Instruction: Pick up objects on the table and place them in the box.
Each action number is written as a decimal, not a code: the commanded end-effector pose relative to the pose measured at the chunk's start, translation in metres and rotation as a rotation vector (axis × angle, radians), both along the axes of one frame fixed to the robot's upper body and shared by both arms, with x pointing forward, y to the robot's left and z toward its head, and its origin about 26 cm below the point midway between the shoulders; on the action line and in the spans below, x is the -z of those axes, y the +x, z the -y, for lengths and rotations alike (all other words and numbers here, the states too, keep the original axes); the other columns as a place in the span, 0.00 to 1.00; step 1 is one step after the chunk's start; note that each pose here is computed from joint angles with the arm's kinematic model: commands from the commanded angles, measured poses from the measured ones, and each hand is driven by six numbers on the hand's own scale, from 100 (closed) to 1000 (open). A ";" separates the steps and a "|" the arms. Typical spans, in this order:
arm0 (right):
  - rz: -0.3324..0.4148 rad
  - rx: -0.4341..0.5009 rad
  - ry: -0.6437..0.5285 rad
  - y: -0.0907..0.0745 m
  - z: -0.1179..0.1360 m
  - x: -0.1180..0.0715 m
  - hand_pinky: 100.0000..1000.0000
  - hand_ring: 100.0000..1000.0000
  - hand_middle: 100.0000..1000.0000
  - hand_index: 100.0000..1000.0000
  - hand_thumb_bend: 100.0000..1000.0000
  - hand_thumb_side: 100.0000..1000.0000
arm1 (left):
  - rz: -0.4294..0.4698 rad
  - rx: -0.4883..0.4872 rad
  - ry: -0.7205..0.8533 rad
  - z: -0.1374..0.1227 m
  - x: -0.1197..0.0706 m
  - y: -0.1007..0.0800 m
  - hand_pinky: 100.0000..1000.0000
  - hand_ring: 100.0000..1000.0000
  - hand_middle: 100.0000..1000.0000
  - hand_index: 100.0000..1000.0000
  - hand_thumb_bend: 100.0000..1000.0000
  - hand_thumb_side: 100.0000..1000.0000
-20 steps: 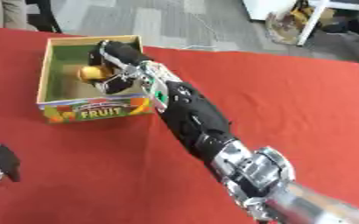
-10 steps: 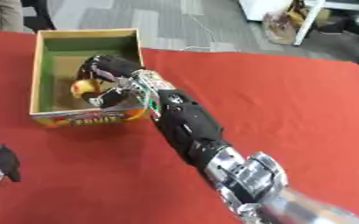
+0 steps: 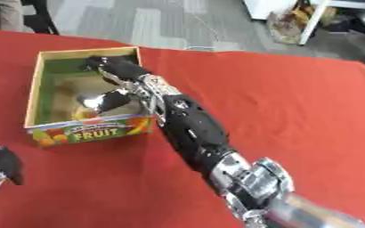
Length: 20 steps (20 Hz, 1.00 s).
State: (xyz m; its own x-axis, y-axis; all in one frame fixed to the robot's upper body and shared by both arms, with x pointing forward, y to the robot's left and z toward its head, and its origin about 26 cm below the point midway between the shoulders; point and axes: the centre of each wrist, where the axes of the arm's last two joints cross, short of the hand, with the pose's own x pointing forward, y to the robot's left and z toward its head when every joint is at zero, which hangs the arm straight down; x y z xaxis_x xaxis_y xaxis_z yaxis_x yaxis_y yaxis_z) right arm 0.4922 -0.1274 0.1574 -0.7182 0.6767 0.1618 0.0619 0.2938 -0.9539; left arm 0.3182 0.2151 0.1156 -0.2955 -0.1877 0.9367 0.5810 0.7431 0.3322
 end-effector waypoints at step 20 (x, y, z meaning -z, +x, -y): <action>0.236 0.181 0.512 -0.050 0.103 -0.047 0.57 0.70 0.64 0.79 0.00 0.37 | 0.033 -0.172 -0.006 -0.030 -0.005 -0.004 0.45 0.42 0.43 0.46 0.05 0.29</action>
